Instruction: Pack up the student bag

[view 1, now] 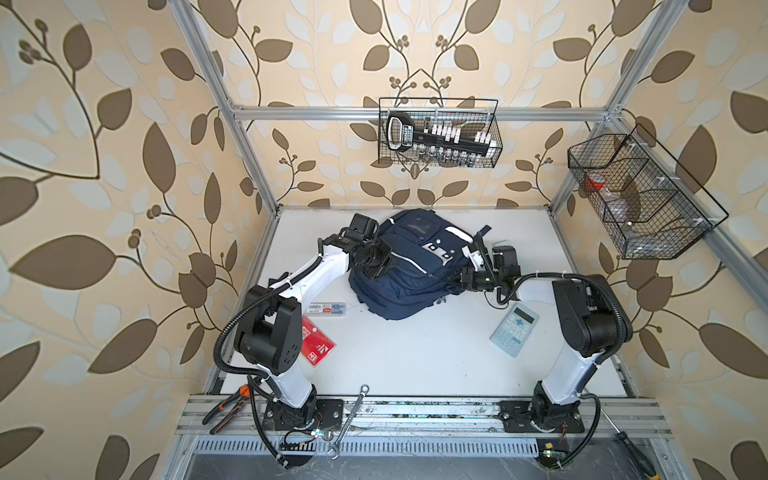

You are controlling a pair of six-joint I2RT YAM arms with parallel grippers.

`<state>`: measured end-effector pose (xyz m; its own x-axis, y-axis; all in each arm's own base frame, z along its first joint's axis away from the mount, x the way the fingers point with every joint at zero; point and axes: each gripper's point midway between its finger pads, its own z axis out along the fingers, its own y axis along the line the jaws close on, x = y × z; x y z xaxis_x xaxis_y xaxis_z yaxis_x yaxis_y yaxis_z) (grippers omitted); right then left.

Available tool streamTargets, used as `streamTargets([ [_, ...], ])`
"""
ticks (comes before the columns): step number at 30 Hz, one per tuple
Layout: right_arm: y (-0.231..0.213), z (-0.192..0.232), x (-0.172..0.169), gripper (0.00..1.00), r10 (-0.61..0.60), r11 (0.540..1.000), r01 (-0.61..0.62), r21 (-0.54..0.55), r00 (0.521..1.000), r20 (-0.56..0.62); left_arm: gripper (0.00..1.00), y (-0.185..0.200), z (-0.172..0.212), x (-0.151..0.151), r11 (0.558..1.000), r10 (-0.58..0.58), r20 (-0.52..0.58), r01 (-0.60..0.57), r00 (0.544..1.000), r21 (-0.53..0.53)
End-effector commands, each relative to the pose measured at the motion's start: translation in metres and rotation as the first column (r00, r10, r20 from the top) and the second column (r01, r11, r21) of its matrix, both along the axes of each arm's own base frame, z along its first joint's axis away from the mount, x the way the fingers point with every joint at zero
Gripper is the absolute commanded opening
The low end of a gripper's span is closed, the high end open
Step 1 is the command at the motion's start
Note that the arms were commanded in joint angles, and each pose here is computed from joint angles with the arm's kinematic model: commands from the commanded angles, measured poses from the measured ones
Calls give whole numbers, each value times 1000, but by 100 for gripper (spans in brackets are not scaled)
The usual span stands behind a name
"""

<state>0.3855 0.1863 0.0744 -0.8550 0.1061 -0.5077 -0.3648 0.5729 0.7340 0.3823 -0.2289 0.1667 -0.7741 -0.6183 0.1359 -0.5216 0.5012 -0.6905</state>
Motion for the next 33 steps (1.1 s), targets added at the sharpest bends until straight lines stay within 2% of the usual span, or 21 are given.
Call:
streamTargets([
  [1,7,11,-3,49,40,998,-41,42,999,30,0,-17,48,6,992,-61,115,73,991,-98],
  [3,6,14,-7,46,34,999,-36,42,999,31,0,-17,47,7,993,-61,116,72,991,-98],
  [7,7,16,-18,31,43,998,-44,47,999,31,0,-16,45,9,993,-56,118,68,991,-95],
  [13,5,15,-28,27,18,1000,-18,13,999,29,0,-16,42,11,994,-55,117,66,992,-89],
  [21,-1,19,-24,0,-24,999,26,-45,999,42,0,-16,33,9,994,-56,104,65,993,-85],
  [25,-3,14,-24,0,-38,996,40,-73,999,24,0,-15,32,10,994,-54,105,63,993,-84],
  [32,17,15,-31,0,7,996,-4,-88,1000,26,0,-16,31,11,994,-57,104,67,993,-88],
  [33,20,15,-32,3,9,996,-7,-92,1000,28,0,-16,30,11,994,-57,101,66,993,-88],
])
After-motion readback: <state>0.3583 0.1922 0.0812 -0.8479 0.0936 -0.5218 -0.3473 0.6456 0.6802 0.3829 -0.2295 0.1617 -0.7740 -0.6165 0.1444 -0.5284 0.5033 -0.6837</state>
